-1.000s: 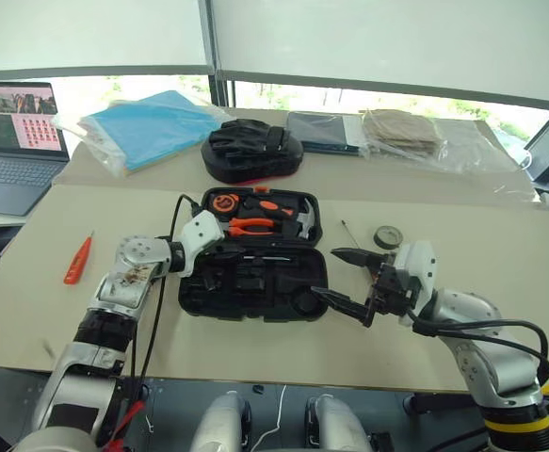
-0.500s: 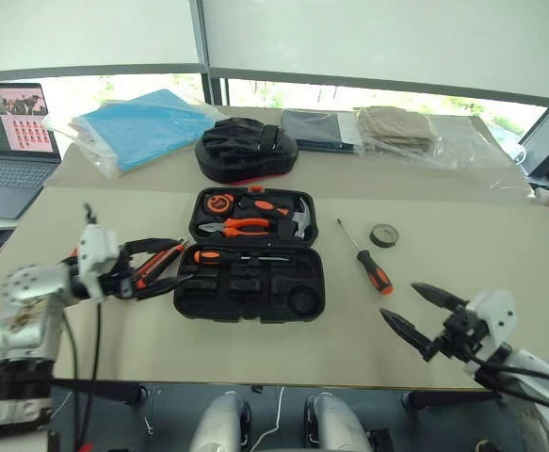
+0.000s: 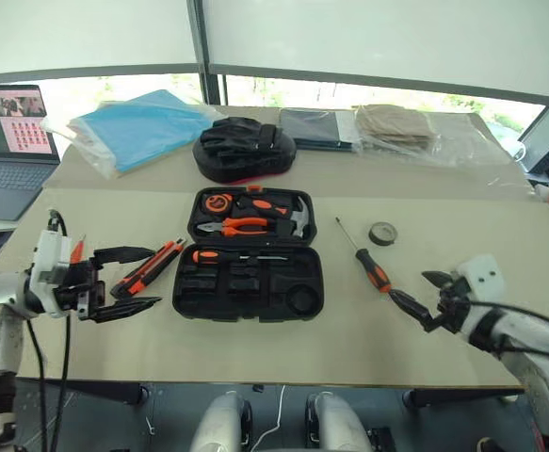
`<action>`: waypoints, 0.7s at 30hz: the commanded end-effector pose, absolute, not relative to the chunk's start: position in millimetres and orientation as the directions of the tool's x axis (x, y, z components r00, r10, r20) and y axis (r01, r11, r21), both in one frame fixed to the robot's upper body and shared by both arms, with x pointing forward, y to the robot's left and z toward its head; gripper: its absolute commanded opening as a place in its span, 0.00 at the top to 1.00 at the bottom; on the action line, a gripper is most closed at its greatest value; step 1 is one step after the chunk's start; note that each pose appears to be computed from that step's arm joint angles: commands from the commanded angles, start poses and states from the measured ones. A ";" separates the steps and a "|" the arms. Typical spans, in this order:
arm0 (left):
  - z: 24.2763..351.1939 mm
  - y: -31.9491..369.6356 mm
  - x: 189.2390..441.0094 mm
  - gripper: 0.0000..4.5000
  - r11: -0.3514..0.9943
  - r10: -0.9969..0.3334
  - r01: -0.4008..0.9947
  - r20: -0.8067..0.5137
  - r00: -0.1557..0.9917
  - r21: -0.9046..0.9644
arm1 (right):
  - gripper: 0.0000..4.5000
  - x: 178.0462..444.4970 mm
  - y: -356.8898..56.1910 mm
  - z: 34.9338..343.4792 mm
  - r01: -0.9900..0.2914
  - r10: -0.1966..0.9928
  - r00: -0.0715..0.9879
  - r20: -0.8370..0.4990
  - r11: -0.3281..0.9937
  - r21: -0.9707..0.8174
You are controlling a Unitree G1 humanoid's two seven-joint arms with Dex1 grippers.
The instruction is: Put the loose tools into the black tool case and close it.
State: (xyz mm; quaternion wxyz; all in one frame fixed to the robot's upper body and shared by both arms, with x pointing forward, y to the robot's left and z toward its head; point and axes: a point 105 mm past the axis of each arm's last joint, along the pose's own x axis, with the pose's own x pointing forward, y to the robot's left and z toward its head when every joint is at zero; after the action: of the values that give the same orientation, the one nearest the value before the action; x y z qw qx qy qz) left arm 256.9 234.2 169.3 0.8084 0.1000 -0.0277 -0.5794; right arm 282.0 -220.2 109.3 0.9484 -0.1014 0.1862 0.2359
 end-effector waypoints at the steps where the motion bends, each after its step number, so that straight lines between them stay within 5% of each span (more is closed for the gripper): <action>1: 188.5 205.9 254.4 0.01 0.258 -0.964 0.940 0.003 0.264 0.223 | 0.00 304.8 -211.3 112.4 -0.480 0.386 0.798 -0.463 0.871 -0.102; 8: 192.4 185.8 250.6 0.01 0.225 -0.974 0.946 0.038 0.222 0.234 | 0.00 333.3 -200.1 110.1 -0.454 0.306 0.774 -0.555 0.879 -0.149; 18: 194.6 186.4 247.6 0.00 0.277 -0.961 0.937 0.076 0.266 0.215 | 0.72 329.4 -198.0 129.0 -0.458 0.339 0.805 -0.488 0.876 -0.148; 21: 192.6 193.5 247.7 0.00 0.312 -0.950 0.926 0.074 0.303 0.212 | 0.78 320.4 -188.6 148.5 -0.535 0.447 0.806 -0.387 0.831 -0.154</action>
State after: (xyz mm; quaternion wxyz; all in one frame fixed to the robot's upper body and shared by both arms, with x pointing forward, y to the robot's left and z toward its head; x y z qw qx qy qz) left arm 249.0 186.9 182.3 0.7976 0.0494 -0.0730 -0.5968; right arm 321.8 -196.3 113.0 0.9337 -0.1160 0.2502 0.2284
